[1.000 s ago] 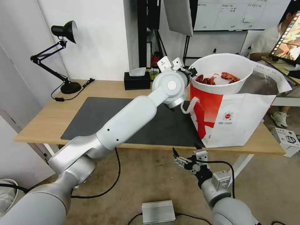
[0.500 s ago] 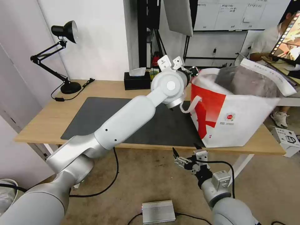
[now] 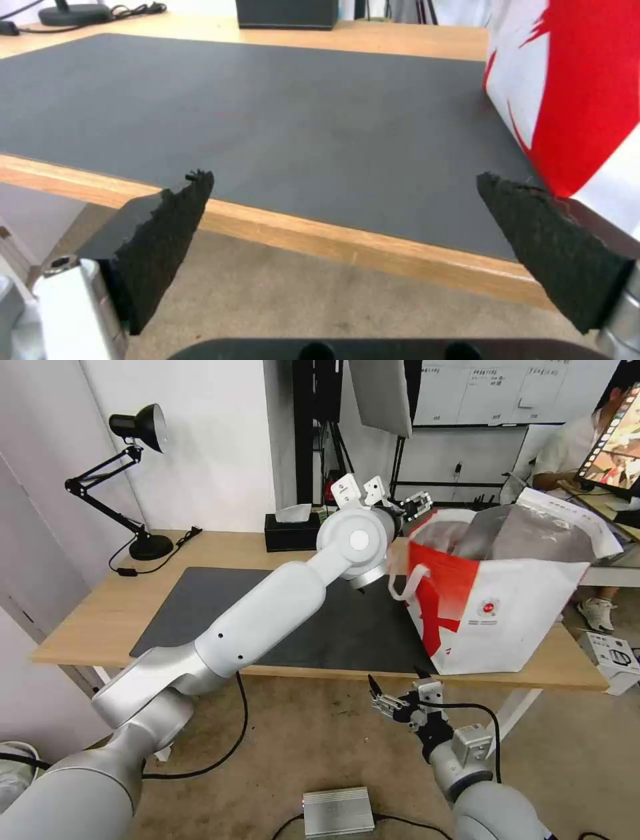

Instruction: Pick up the trash from the table and place it into the takeout bag.

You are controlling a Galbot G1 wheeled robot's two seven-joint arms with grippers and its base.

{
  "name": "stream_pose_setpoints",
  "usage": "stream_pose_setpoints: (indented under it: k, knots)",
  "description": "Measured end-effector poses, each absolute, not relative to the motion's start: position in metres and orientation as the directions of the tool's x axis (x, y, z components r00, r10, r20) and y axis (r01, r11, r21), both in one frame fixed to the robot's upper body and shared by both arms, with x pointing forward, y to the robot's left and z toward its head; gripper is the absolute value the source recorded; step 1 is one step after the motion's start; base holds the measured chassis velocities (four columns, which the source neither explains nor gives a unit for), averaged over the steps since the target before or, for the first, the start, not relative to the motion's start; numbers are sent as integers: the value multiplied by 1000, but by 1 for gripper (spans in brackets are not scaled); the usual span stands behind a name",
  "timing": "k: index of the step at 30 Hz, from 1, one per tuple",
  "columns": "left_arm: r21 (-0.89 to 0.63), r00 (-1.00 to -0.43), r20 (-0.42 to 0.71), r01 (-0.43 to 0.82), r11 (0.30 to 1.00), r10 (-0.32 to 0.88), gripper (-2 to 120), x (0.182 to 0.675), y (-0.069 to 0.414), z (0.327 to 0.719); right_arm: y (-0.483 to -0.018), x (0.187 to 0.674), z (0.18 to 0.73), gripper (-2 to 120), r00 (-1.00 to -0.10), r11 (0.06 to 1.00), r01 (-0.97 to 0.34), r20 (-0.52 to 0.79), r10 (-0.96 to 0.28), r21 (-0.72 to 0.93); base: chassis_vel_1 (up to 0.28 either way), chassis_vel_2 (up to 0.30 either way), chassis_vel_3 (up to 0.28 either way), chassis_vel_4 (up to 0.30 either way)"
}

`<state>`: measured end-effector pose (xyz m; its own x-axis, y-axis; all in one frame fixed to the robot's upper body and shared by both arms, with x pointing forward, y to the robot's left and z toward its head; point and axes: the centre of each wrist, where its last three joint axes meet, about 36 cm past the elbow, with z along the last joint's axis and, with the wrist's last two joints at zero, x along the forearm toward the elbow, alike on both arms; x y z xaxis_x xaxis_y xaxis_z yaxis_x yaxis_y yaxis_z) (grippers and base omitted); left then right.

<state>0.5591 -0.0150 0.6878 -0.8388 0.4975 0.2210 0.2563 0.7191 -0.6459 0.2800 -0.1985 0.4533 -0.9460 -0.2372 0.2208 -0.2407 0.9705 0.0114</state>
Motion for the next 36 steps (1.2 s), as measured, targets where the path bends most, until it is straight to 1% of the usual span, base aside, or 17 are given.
stream_pose_setpoints:
  k: [9, 13, 16, 17, 19, 21, 24, 25, 28, 29, 32, 33, 35, 36]
  knots:
    - [-633, -849, 224, 247, 733, 479, 100, 555, 5, 679, -198, 280, 453, 100, -946, 971, -241, 221, -237, 11, 0, 0, 0, 0]
    - [-623, -862, 210, 245, 742, 461, 100, 551, 21, 674, -199, 280, 453, 100, -946, 971, -241, 221, -237, 11, 0, 0, 0, 0]
    - [-612, -875, 202, 238, 754, 440, 100, 544, 44, 663, -198, 280, 453, 100, -946, 971, -241, 221, -237, 11, 0, 0, 0, 0]
    - [-612, -875, 202, 238, 754, 440, 100, 544, 44, 663, -198, 280, 453, 100, -946, 971, -241, 221, -237, 11, 0, 0, 0, 0]
    - [-591, -884, 188, 247, 768, 429, 100, 533, 62, 654, -199, 280, 453, 100, -946, 971, -241, 221, -237, 11, 0, 0, 0, 0]
    - [-583, -885, 183, 253, 772, 428, 100, 529, 68, 651, -199, 280, 453, 100, -946, 971, -241, 221, -237, 11, 0, 0, 0, 0]
    - [-539, -902, 168, 254, 803, 398, 100, 511, 96, 637, -199, 280, 453, 100, -946, 971, -241, 221, -237, 11, 0, 0, 0, 0]
    - [-539, -902, 168, 254, 803, 398, 100, 511, 96, 637, -199, 280, 453, 100, -946, 971, -241, 221, -237, 11, 0, 0, 0, 0]
    - [-507, -916, 174, 231, 830, 362, 100, 497, 128, 630, -199, 280, 453, 100, -946, 971, -241, 221, -237, 11, 0, 0, 0, 0]
    - [-507, -916, 174, 231, 830, 362, 100, 497, 128, 630, -199, 280, 453, 100, -946, 971, -241, 221, -237, 11, 0, 0, 0, 0]
    - [-439, -936, 169, 208, 874, 308, 100, 485, 159, 618, -199, 280, 453, 100, -946, 971, -241, 221, -237, 11, 0, 0, 0, 0]
    - [-439, -936, 169, 208, 874, 308, 100, 485, 159, 618, -199, 280, 453, 100, -946, 971, -241, 221, -237, 11, 0, 0, 0, 0]
    - [-377, -946, 175, 193, 906, 275, 100, 477, 185, 607, -199, 280, 453, 100, -946, 971, -241, 221, -237, 11, 0, 0, 0, 0]
    - [-377, -946, 175, 193, 906, 275, 100, 477, 185, 607, -199, 280, 453, 100, -946, 971, -241, 221, -237, 11, 0, 0, 0, 0]
